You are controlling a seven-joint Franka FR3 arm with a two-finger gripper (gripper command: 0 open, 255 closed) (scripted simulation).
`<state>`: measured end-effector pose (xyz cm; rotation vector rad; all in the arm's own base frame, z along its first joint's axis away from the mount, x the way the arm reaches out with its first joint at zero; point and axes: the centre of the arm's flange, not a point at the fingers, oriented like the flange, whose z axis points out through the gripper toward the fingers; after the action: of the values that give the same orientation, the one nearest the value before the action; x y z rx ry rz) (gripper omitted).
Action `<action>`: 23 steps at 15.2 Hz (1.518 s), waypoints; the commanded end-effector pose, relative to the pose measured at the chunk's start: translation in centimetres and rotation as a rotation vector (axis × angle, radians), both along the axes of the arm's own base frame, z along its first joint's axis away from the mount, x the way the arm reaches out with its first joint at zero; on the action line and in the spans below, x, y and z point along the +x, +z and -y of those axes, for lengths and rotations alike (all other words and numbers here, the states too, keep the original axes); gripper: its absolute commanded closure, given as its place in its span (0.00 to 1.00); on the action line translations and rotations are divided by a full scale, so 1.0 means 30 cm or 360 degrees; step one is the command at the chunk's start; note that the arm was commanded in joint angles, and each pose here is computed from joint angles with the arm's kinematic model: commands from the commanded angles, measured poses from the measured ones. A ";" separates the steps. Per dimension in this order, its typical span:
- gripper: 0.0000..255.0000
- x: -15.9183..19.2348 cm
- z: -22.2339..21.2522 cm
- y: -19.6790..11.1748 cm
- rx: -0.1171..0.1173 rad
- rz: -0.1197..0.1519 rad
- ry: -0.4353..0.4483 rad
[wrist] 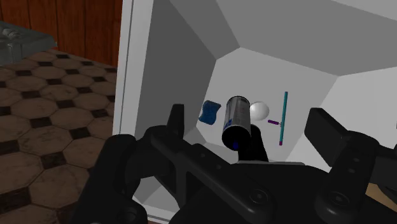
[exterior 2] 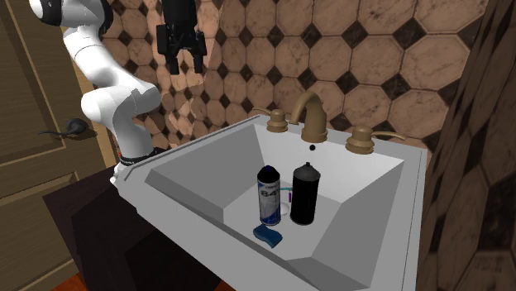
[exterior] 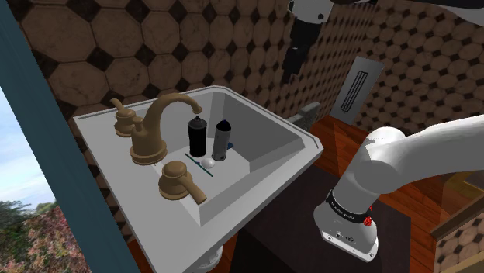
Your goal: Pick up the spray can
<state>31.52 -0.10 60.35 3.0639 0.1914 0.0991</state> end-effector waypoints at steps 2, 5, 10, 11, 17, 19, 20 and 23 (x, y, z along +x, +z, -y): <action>0.00 0.027 -0.002 -0.033 0.0001 0.0005 0.0020; 0.00 0.107 -0.012 -0.133 0.0006 0.0020 0.0081; 0.00 0.242 -0.036 -0.296 0.0013 0.0045 0.0183; 0.00 0.269 -0.042 -0.329 0.0015 0.0050 0.0204; 0.00 0.432 -0.085 -0.521 0.0024 0.0081 0.0326; 0.00 0.486 -0.102 -0.585 0.0027 0.0091 0.0367; 0.00 0.513 -0.111 -0.617 0.0028 0.0096 0.0387; 0.00 0.595 -0.141 -0.711 0.0033 0.0111 0.0448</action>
<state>48.60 3.54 39.98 3.0300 0.5988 0.2150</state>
